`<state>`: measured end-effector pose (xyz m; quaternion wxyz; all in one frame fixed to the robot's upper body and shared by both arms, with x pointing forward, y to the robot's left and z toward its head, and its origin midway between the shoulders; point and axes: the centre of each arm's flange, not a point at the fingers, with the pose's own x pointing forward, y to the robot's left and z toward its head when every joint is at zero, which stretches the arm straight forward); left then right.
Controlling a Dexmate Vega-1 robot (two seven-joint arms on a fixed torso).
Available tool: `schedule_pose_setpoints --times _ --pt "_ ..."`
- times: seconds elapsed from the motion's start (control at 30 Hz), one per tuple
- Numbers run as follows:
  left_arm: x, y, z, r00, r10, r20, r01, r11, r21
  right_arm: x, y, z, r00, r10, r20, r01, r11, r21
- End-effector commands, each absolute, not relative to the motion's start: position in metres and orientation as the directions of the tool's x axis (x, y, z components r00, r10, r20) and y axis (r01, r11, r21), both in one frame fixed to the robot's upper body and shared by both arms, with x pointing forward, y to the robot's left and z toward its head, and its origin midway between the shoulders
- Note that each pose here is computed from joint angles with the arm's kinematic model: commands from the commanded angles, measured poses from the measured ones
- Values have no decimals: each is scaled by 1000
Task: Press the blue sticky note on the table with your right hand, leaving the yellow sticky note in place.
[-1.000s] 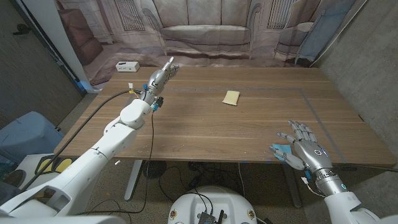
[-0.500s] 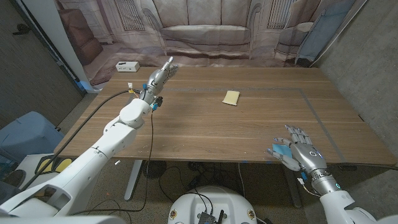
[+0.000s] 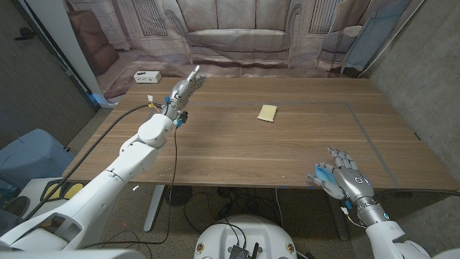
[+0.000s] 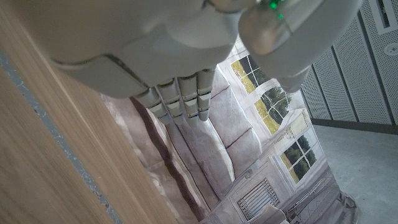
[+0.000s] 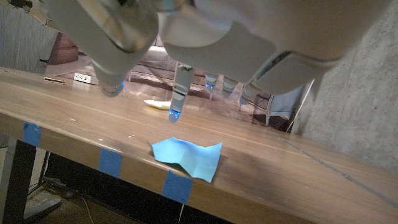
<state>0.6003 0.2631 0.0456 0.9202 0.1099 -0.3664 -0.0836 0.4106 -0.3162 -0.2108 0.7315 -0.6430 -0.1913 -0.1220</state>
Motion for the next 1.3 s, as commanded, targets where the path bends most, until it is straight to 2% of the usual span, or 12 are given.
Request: schedule_pose_setpoints --times 0.03,0.6,1.3 --pt "604 263 43 728 -231 646 75 963 261 417 -317 -216 910 64 410 399 136 -907" --pt "608 260 42 736 -230 637 77 963 260 420 -319 -228 933 35 358 351 132 -927" --pt "609 262 39 738 -222 637 79 966 245 409 -315 -233 914 39 404 396 132 -909"
